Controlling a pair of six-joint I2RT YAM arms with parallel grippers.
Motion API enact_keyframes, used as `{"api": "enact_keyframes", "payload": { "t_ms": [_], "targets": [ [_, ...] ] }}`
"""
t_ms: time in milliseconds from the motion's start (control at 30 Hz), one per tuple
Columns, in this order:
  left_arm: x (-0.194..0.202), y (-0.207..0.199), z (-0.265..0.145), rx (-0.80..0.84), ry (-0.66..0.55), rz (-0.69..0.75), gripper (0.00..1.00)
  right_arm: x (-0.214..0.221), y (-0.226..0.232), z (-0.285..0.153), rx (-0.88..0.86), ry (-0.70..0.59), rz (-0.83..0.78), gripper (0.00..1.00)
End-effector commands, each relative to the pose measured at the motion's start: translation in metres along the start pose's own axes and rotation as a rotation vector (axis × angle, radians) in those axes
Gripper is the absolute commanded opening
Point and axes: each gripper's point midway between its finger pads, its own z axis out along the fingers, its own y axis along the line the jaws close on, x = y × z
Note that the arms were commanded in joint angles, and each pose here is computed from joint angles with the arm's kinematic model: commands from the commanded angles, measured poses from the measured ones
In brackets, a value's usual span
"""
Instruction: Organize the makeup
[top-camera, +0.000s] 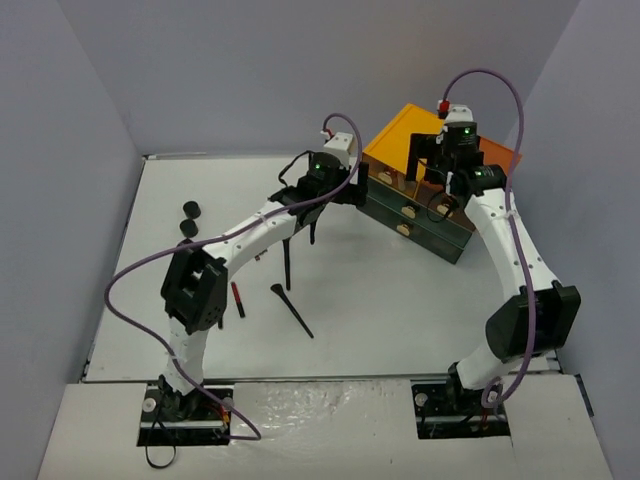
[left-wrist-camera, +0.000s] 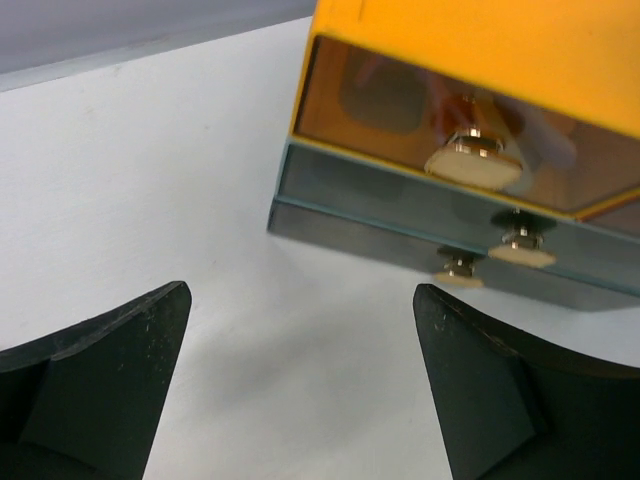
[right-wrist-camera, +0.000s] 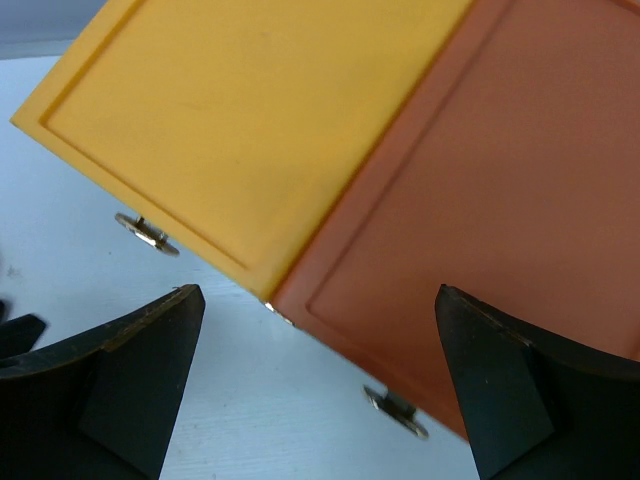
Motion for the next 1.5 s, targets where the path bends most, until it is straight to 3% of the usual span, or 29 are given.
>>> {"api": "enact_keyframes", "payload": {
  "t_ms": [0,167,500,667,900,1233,1467],
  "targets": [
    [-0.082,0.014,-0.096,-0.068,-0.166,0.049,0.97,-0.026,-0.028,-0.065,0.123,-0.165,0.175,0.94],
    [-0.056,0.061,-0.163,-0.208,-0.091,0.062,0.97,0.010,-0.030,-0.074,0.147,-0.110,0.294,0.92],
    [0.034,0.178,-0.266,-0.520,0.015,-0.058,0.97,0.063,-0.018,-0.042,0.243,-0.017,0.340,0.89],
    [0.069,0.203,-0.302,-0.614,0.035,-0.057,0.97,0.075,-0.023,-0.028,0.299,-0.002,0.330,0.86],
    [0.087,0.213,-0.326,-0.672,0.065,-0.010,0.97,0.077,-0.037,-0.020,0.361,-0.002,0.308,0.83],
    [0.088,0.217,-0.325,-0.687,0.039,-0.008,0.97,0.077,-0.044,-0.007,0.411,-0.009,0.286,0.77],
    [0.086,0.218,-0.323,-0.692,0.034,0.003,0.97,0.070,-0.044,-0.003,0.418,-0.034,0.293,0.62]
  ]
}}
